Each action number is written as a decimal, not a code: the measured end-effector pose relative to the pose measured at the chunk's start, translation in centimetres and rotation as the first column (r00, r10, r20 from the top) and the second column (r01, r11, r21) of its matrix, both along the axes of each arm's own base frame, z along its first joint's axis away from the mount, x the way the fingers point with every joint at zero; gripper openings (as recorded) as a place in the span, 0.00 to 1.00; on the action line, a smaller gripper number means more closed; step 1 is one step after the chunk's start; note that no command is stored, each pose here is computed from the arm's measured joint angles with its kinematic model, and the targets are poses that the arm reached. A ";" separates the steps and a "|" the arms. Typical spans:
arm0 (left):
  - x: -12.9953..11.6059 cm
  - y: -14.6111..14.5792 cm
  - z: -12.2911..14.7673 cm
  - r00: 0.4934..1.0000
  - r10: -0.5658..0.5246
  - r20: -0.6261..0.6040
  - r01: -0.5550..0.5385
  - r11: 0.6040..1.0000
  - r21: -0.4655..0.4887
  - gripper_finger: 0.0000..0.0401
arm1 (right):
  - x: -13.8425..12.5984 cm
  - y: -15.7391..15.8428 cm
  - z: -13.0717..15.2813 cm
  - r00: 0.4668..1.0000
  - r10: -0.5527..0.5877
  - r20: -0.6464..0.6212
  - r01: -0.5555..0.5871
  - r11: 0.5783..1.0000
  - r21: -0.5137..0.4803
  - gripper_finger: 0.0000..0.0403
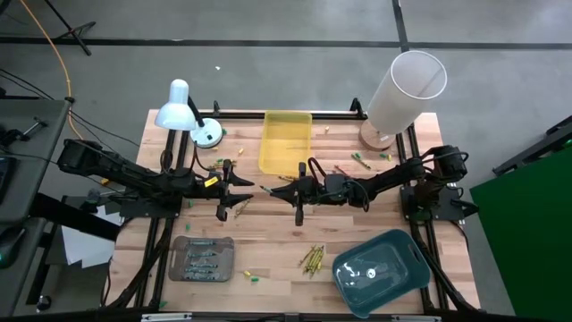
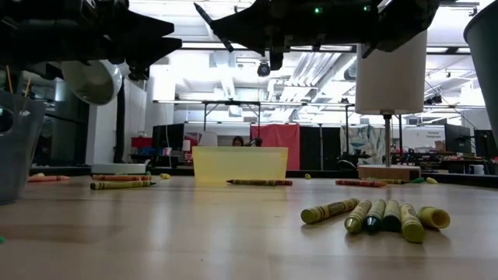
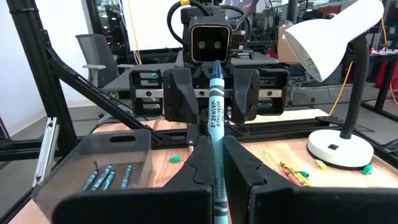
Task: Sort crayons
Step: Put the blue crayon into the black bin, then put the green crayon into the yellow bin
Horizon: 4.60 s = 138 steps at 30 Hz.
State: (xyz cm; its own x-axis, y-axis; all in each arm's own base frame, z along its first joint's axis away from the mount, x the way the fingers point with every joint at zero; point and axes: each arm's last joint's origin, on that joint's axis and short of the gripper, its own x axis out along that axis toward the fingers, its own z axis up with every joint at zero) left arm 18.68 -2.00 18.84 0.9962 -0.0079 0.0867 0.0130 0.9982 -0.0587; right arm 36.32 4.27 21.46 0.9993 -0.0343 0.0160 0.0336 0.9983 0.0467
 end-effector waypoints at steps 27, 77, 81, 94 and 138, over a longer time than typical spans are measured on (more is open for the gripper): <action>-2.4 -0.1 3.1 0.978 -0.126 0.166 0.121 0.992 0.041 0.40 | 0.0 0.5 -2.9 0.960 0.141 -0.243 -0.152 0.988 -0.024 0.00; -3.1 0.0 3.7 0.972 -0.128 0.198 0.134 0.991 -0.014 0.40 | 18.4 10.6 -7.3 0.874 0.447 -0.189 -0.474 0.870 -0.137 0.00; -3.1 0.0 3.7 0.972 -0.128 0.198 0.134 0.991 -0.014 0.40 | 18.4 10.6 -7.3 0.874 0.447 -0.189 -0.474 0.870 -0.137 0.00; -3.1 0.0 3.7 0.972 -0.128 0.198 0.134 0.991 -0.014 0.40 | 18.4 10.5 -7.3 0.889 0.418 -0.186 -0.441 0.892 -0.103 0.33; -3.7 0.0 3.8 0.975 -0.136 0.175 0.136 0.991 0.011 0.40 | 5.4 5.7 -1.6 0.700 -0.396 -0.595 0.059 0.862 -0.504 0.44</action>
